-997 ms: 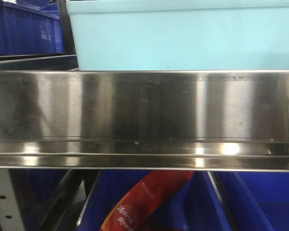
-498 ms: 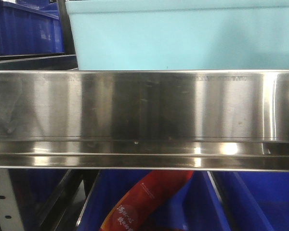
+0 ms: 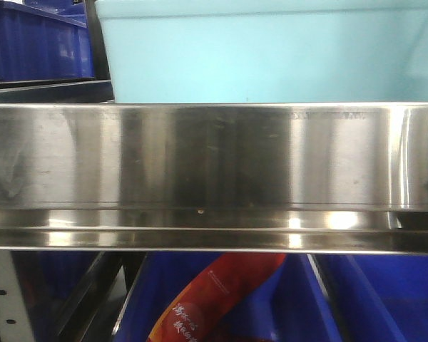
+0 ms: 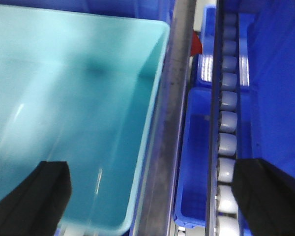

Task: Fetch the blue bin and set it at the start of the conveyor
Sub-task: 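Close both grippers on the light-blue bin's side walls, then lift the light-blue bin with both grippers and pull it off the shelf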

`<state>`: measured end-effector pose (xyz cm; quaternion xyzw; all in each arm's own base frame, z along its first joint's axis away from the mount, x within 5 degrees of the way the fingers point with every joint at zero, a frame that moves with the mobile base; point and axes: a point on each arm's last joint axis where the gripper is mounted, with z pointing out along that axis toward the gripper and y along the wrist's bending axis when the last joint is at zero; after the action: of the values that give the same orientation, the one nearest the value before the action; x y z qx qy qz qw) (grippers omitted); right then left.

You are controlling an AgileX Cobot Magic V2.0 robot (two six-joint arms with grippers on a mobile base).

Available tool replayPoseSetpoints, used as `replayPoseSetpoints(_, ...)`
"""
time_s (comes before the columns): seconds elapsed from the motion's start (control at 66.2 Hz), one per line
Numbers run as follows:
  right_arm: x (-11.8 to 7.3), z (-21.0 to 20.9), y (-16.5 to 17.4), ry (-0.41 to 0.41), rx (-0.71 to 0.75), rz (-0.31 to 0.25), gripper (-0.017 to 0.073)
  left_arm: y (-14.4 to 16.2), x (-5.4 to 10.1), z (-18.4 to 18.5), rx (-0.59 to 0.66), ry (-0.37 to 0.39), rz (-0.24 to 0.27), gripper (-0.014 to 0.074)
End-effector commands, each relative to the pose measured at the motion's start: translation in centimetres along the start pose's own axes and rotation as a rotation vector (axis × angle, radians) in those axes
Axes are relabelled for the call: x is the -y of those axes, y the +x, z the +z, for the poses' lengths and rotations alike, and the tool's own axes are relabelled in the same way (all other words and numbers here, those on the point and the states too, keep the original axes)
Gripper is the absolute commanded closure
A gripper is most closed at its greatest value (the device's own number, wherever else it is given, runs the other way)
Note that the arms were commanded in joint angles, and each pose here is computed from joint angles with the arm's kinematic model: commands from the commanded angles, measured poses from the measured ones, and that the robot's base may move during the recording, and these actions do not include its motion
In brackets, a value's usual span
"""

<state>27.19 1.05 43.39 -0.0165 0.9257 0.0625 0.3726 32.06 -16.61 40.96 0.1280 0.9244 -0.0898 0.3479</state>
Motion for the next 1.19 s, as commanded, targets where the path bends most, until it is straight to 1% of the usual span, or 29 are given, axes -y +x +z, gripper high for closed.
replayPoseSetpoints(0.0,0.3,1.5,-0.9,0.017,-0.021,0.010,-0.0009,-0.6,-1.1,1.0,-0.020,-0.035,-0.051,0.0129)
replayPoseSetpoints(0.106,0.6,3.7,-1.3,0.014,-0.061,0.021,-0.0009,-0.9,-2.0,2.5,-0.024,-0.052,-0.070,0.0129)
replayPoseSetpoints(0.196,0.8,5.7,-1.4,0.011,-0.099,0.030,-0.0009,-1.0,-2.4,3.7,-0.022,-0.059,-0.076,0.0129)
replayPoseSetpoints(0.332,1.0,8.4,-1.5,0.000,-0.123,0.046,-0.0009,-1.1,-2.4,5.4,-0.020,-0.058,-0.075,0.0129)
replayPoseSetpoints(0.529,1.4,11.3,-1.4,0.001,-0.150,0.057,-0.0009,-0.7,-2.3,7.9,-0.059,-0.058,-0.077,0.0129)
replayPoseSetpoints(0.634,1.1,12.4,-1.3,-0.005,-0.160,0.050,-0.0009,-0.5,-2.5,8.7,-0.077,-0.057,-0.084,0.0129)
replayPoseSetpoints(0.725,0.6,13.4,-1.3,-0.013,-0.167,0.040,0.0001,-0.4,-2.6,9.4,-0.093,-0.049,-0.100,0.0134)
replayPoseSetpoints(0.801,0.4,13.9,-1.1,-0.018,-0.180,0.036,0.0060,-0.3,-2.5,9.6,-0.104,-0.045,-0.103,0.0165)
replayPoseSetpoints(0.846,0.3,14.3,-1.0,-0.019,-0.187,0.035,0.0141,-0.2,-2.6,9.6,-0.108,-0.046,-0.103,0.0200)
replayPoseSetpoints(0.876,0.3,14.4,-1.0,-0.020,-0.190,0.034,0.0185,-0.2,-2.6,9.6,-0.110,-0.047,-0.103,0.0253)
replayPoseSetpoints(0.921,0.3,14.4,-1.0,-0.020,-0.193,0.034,0.0306,-0.2,-2.6,9.6,-0.112,-0.047,-0.103,0.0318)
replayPoseSetpoints(0.936,0.3,14.4,-1.0,-0.020,-0.194,0.034,0.0344,-0.2,-2.6,9.6,-0.112,-0.047,-0.103,0.0363)
replayPoseSetpoints(0.952,0.3,14.3,-1.0,-0.020,-0.196,0.034,0.0364,-0.2,-2.6,9.6,-0.114,-0.048,-0.104,0.0395)
replayPoseSetpoints(0.967,0.3,14.3,-1.0,-0.020,-0.197,0.034,0.0424,-0.1,-2.6,9.6,-0.116,-0.048,-0.104,0.0428)
replayPoseSetpoints(0.997,0.3,14.3,-0.9,-0.020,-0.198,0.034,0.0503,-0.1,-2.6,9.5,-0.120,-0.049,-0.104,0.0480)
replayPoseSetpoints(1.012,0.3,14.3,-0.9,-0.019,-0.198,0.033,0.0522,-0.1,-2.6,9.5,-0.120,-0.049,-0.104,0.0535)
replayPoseSetpoints(1.042,0.4,14.3,-0.9,-0.018,-0.201,0.034,0.0613,-0.1,-2.6,9.5,-0.121,-0.049,-0.104,0.0608)
replayPoseSetpoints(1.087,0.4,14.3,-0.9,-0.015,-0.201,0.032,0.0708,-0.1,-2.6,9.5,-0.121,-0.049,-0.104,0.0707)
replayPoseSetpoints(1.118,0.4,14.3,-0.9,-0.014,-0.203,0.031,0.0723,-0.1,-2.6,9.5,-0.121,-0.049,-0.104,0.0704)
replayPoseSetpoints(1.178,0.4,14.3,-0.9,-0.014,-0.203,0.031,0.0709,-0.1,-2.6,9.5,-0.121,-0.049,-0.104,0.0705)
